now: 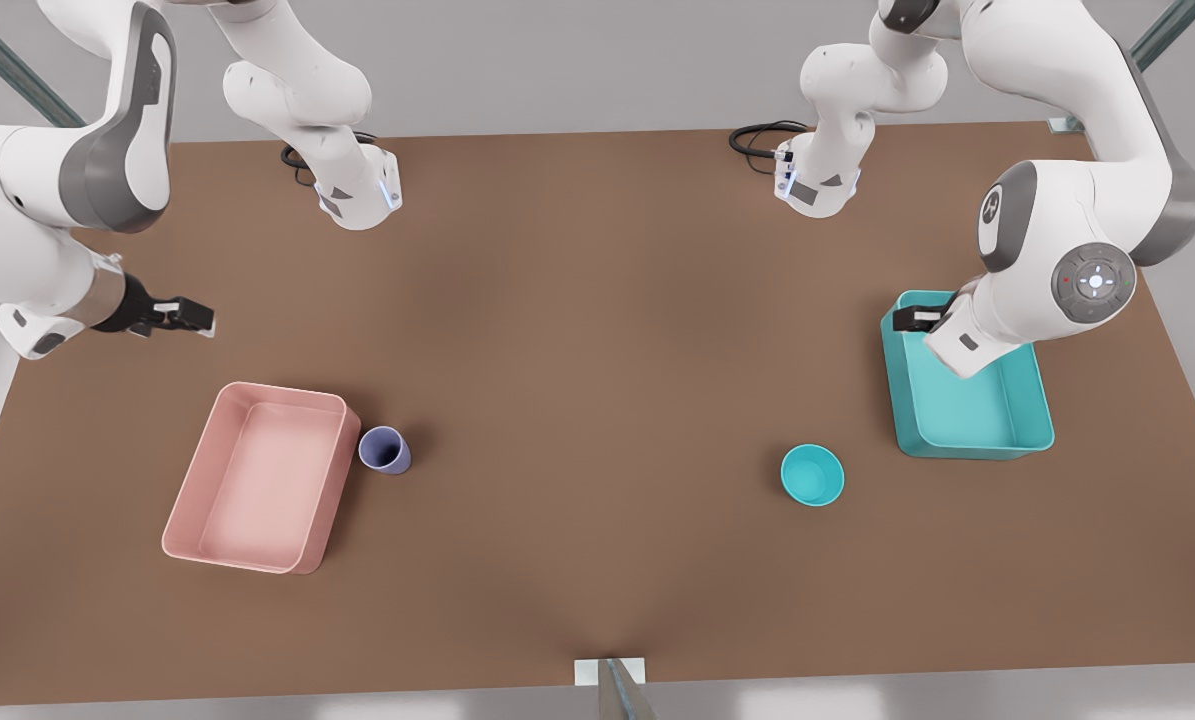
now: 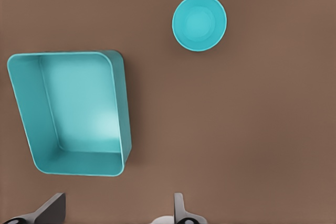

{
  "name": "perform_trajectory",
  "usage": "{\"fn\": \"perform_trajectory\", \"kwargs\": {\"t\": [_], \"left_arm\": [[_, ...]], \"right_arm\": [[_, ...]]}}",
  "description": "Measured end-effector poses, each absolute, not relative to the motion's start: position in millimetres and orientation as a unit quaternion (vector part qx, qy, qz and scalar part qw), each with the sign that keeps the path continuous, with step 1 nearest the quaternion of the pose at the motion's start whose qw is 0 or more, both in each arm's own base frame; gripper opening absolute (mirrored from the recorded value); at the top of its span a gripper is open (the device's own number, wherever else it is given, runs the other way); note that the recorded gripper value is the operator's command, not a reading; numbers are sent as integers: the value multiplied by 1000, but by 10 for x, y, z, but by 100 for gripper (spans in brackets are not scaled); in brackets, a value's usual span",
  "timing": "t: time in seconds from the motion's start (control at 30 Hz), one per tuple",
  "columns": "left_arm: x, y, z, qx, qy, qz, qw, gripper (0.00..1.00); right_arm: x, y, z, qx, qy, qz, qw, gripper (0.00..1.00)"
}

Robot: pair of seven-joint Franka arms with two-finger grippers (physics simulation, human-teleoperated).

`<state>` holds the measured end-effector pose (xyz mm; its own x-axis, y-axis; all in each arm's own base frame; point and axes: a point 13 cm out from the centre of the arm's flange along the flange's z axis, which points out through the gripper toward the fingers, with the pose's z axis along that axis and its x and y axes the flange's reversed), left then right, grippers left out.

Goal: Put the bowls and cups in different boxes

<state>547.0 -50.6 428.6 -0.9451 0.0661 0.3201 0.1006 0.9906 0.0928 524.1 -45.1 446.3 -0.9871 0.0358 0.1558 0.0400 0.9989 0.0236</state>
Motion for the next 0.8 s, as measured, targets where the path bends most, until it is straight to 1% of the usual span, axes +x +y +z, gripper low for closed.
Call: {"fn": "perform_trajectory", "kwargs": {"t": [0.07,0.1,0.13,0.17,0.2,0.23,0.27,0.3,0.33,0.4,0.53,0.63,0.73,0.8], "left_arm": [[5489,-503,4259,-43,-985,-54,161,100],[5582,-517,4069,-44,-982,-53,173,100],[5824,-567,3727,-43,-980,-46,188,100],[6093,-540,3314,-32,-978,-28,202,100],[6291,-490,2857,-24,-976,-11,216,100],[6411,-479,2418,-20,-974,2,226,100],[6499,-437,2040,-15,-973,15,230,100],[6549,-410,1770,-9,-973,31,230,100],[6559,-417,1551,-4,-972,47,231,100],[6611,-477,1342,3,-972,79,220,100],[6622,-596,1047,12,-970,134,203,100],[6618,-571,886,12,-970,146,192,100],[6626,-633,716,9,-971,158,181,100],[6614,-720,585,6,-971,163,173,100]], "right_arm": [[5260,-459,4460,-19,-997,-13,76,100],[5288,-463,4436,-19,-997,-13,76,100],[5337,-464,4343,-19,-996,-13,83,100],[5405,-432,4209,-15,-996,-14,91,100],[5516,-294,4059,-5,-995,-14,97,100],[5674,44,3896,18,-995,-12,102,100],[5830,573,3721,54,-993,-8,106,100],[5941,1052,3531,83,-991,-4,108,100],[6018,1340,3318,94,-989,-1,111,100],[6094,1683,2837,98,-988,6,118,100],[6058,1814,2141,62,-992,12,111,100],[6071,1791,1886,30,-996,11,86,100],[6153,1805,1806,5,-998,8,57,100],[6155,1787,1705,-10,-999,8,50,100]]}}
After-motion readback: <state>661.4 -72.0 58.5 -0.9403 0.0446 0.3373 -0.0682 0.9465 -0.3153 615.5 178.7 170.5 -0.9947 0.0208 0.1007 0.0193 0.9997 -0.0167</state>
